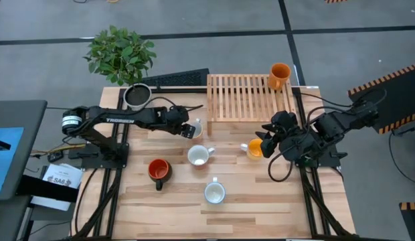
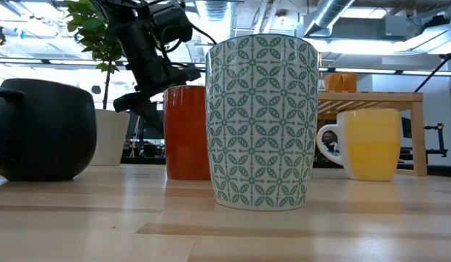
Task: Place coffee mugs
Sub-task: Put the orange patterned mug on the shelf
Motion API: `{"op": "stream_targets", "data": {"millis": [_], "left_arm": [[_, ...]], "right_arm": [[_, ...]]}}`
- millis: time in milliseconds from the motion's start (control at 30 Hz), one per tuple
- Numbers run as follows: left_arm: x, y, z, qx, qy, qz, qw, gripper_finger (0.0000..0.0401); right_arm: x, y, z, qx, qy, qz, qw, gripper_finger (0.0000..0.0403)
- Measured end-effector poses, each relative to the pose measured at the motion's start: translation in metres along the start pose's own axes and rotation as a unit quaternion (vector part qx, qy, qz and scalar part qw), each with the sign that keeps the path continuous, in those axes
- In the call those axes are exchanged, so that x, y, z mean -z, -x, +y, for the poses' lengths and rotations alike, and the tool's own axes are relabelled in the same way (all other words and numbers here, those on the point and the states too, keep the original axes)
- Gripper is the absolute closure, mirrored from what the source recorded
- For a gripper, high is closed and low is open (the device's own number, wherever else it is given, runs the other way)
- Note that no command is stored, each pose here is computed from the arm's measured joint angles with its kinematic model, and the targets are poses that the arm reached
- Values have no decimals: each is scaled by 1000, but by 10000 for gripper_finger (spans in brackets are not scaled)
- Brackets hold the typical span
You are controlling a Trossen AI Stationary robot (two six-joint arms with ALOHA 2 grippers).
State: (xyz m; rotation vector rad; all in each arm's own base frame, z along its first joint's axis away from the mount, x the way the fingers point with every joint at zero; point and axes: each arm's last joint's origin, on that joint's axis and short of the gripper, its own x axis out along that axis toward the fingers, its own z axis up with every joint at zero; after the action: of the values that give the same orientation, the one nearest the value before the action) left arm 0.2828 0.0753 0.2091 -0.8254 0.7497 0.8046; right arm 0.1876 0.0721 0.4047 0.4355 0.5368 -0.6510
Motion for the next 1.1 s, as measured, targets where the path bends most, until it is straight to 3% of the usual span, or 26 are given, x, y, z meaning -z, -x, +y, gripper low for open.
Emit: {"op": "stream_targets", "data": {"millis": [267, 367, 500, 767, 867, 1100], "left_arm": [[7, -21, 1, -23, 3, 29, 999, 198], [8, -21, 1, -22, 2, 34, 999, 253], [4, -5, 2, -4, -10, 26, 1000, 371], [-19, 70, 0, 47, -25, -32, 998, 394], [-38, 107, -12, 84, -39, -75, 993, 396], [-81, 168, -45, 113, -86, -163, 976, 396]], "right_arm": [[0, 0, 0, -1, 1, 2, 1000, 198], [0, 0, 1, -4, -2, 0, 1000, 198], [-1, 0, 2, -8, -7, -2, 1000, 198], [-5, 1, 10, -45, -37, -12, 998, 198], [-10, 2, 16, -71, -37, -29, 996, 198], [-21, 2, 21, -99, -31, -63, 993, 198]]}}
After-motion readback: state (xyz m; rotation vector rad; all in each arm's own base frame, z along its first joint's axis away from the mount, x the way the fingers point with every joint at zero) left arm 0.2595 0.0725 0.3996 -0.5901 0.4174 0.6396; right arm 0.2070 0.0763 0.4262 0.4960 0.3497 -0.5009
